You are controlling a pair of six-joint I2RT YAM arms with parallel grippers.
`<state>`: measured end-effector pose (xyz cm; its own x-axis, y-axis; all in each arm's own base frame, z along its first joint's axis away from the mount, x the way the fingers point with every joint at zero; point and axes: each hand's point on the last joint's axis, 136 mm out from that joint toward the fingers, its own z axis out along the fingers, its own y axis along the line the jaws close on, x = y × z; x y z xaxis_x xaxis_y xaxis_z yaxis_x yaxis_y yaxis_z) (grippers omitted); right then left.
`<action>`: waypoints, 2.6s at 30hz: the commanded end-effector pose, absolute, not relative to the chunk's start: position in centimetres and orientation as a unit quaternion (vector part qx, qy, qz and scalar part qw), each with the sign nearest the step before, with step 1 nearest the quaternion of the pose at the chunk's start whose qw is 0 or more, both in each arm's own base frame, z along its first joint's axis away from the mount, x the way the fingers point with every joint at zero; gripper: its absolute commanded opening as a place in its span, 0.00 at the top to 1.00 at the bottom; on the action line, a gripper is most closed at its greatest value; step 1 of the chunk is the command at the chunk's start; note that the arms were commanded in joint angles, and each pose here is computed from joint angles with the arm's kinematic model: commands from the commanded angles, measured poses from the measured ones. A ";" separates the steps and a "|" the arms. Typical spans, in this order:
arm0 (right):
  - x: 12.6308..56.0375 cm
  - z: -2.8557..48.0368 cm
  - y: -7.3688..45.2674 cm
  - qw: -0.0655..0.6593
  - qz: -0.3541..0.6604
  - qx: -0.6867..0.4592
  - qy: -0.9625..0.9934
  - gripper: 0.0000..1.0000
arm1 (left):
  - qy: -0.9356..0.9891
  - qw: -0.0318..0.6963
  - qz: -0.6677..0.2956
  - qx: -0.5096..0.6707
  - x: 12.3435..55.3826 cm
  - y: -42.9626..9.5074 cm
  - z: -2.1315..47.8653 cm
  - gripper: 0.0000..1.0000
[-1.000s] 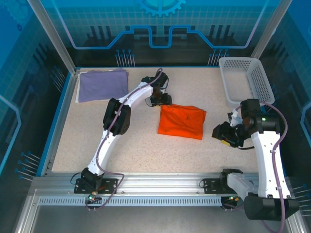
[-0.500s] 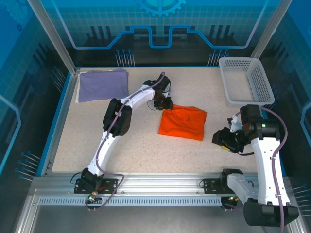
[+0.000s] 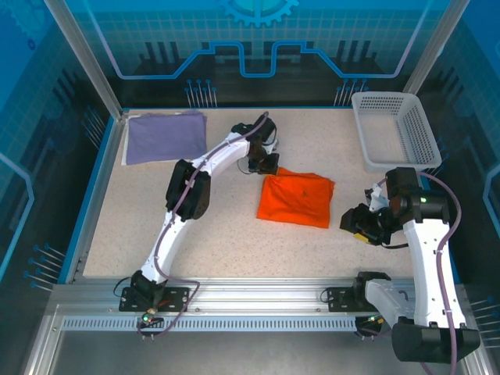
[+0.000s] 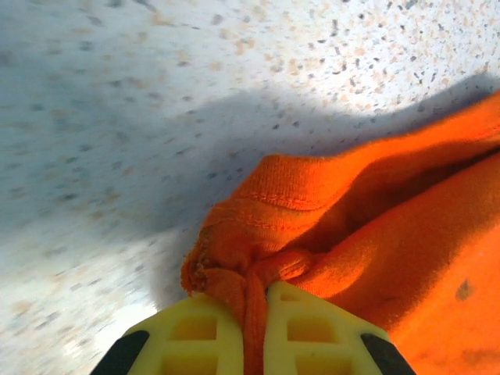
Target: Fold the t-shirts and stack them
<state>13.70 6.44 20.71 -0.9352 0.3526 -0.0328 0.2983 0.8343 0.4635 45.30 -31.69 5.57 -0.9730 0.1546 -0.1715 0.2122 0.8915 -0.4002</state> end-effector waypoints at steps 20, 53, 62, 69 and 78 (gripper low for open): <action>13.6 20.8 7.4 0.048 0.265 0.183 0.945 0.55 | 0.976 0.219 0.008 0.011 52.1 -8.5 17.8 1.00; 14.3 20.4 8.0 0.037 0.264 0.183 0.946 0.57 | 0.917 0.374 0.095 -0.101 57.0 3.7 27.4 1.00; 14.4 20.0 8.1 0.025 0.256 0.184 0.949 0.57 | 0.910 0.385 0.065 -0.142 58.2 7.6 26.6 1.00; 13.8 19.9 7.9 0.006 0.238 0.187 0.953 0.57 | 0.916 0.367 0.010 -0.162 60.5 9.3 21.9 0.98; 12.3 19.5 7.6 -0.013 0.212 0.207 0.955 0.57 | 0.914 0.355 -0.008 -0.198 62.8 12.0 16.6 0.94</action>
